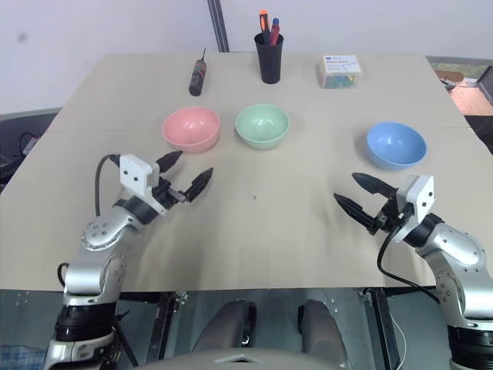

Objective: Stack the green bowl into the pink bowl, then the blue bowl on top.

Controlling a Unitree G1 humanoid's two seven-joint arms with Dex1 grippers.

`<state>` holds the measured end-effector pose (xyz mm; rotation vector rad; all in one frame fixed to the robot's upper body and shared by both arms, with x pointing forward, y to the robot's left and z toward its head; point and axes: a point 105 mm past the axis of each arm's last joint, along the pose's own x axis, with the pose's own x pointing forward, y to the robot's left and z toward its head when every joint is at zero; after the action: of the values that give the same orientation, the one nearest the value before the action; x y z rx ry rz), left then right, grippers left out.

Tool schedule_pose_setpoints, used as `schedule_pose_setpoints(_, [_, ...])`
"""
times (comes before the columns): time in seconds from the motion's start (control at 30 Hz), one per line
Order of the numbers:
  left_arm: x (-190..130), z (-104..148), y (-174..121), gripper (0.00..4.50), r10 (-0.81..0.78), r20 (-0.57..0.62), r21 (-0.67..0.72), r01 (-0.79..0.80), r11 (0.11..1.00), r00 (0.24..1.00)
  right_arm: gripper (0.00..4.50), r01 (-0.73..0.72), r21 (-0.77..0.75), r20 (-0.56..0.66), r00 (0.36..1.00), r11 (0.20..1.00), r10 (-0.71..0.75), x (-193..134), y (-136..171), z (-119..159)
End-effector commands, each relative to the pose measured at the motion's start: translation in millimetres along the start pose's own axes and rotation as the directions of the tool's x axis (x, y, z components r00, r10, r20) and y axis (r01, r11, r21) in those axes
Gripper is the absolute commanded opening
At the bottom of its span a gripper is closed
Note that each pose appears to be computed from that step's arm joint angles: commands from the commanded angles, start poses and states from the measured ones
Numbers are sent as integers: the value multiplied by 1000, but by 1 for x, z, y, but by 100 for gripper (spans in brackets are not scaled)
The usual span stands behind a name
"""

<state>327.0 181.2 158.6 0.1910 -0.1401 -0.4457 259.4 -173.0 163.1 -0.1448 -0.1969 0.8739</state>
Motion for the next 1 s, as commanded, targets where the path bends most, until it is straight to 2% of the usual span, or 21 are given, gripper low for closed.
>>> schedule_pose_setpoints(0.03, [9,1,13,450,58,-60,68,-54,996,997,315,-46,-69,79,996,997,51,9,12,23])
schedule_pose_setpoints(0.13, [18,9,24,450,108,-73,193,-93,977,991,315,-49,-78,93,994,996,56,14,15,29])
schedule_pose_setpoints(0.33, [39,14,44,450,156,-87,247,-131,960,984,315,-44,-83,118,992,996,54,21,18,35])
schedule_pose_setpoints(0.43, [51,5,50,450,129,-138,297,-84,951,982,315,-38,-92,127,991,995,49,23,18,37])
schedule_pose_setpoints(0.5, [58,-6,49,450,99,-187,336,-31,941,977,315,-28,-98,136,990,995,41,24,16,40])
schedule_pose_setpoints(0.77, [88,-12,28,450,-37,-189,377,107,920,981,315,16,-112,140,990,994,0,20,13,43])
schedule_pose_setpoints(0.97, [101,-32,28,450,-53,-299,404,176,898,953,315,54,-120,131,991,991,-38,15,10,42])
schedule_pose_setpoints(1.0, [102,-35,30,425,-50,-319,417,187,889,947,327,60,-123,128,991,991,-44,13,10,41])
